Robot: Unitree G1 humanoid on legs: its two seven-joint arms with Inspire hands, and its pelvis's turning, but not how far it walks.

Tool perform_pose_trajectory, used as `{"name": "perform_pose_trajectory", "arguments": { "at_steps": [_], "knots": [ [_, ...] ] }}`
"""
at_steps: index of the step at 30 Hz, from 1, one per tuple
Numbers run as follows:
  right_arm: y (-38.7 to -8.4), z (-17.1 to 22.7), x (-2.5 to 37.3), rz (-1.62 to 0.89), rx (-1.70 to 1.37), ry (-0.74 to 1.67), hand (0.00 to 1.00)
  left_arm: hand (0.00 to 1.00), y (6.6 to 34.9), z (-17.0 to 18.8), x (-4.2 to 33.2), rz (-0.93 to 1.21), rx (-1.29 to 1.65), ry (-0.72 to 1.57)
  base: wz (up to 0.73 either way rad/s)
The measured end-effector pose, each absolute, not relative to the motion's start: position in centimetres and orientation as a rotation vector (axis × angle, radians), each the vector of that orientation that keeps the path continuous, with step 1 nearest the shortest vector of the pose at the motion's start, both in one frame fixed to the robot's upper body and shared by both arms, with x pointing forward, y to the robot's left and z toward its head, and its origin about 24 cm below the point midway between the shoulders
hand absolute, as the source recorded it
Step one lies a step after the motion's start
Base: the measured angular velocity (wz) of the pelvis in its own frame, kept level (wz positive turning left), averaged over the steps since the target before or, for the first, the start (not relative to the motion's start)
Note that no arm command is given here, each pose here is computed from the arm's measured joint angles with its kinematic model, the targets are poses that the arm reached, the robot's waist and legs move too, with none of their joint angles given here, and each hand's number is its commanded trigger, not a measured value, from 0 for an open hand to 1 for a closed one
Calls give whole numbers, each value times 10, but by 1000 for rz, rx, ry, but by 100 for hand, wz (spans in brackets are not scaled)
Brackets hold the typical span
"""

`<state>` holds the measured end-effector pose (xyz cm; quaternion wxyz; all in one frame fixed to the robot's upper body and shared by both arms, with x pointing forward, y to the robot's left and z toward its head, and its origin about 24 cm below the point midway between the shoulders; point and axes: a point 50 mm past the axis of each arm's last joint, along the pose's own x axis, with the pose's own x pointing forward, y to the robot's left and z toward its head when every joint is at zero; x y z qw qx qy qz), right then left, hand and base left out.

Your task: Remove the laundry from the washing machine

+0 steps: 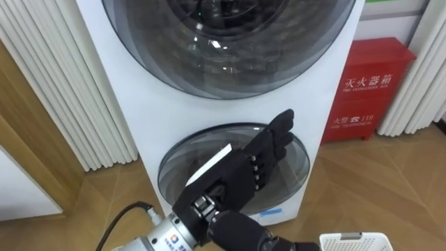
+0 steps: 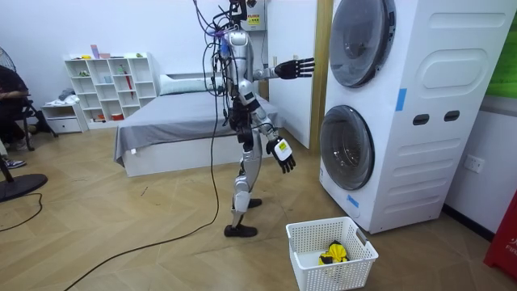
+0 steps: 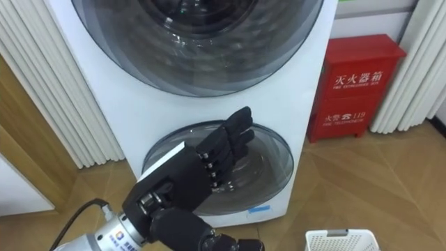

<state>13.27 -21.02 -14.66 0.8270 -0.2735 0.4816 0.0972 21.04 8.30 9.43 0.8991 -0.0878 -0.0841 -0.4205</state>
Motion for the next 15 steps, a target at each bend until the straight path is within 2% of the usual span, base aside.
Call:
{"name": "perform_pose_trajectory", "arguments": {
  "at_steps": [7,10,13,15],
  "knots": [
    [-208,-143,140,188,-544,988,0,0,86,92,211,-851,-181,-166,0],
    [-209,-145,134,140,-428,1011,0,0,96,66,213,-760,-173,-54,0],
    [-216,-146,125,63,-302,1040,0,0,120,10,205,-586,-124,168,-2],
    [-223,-152,103,-25,-196,1091,0,0,151,-52,177,-397,-40,451,-12]
  ]
}}
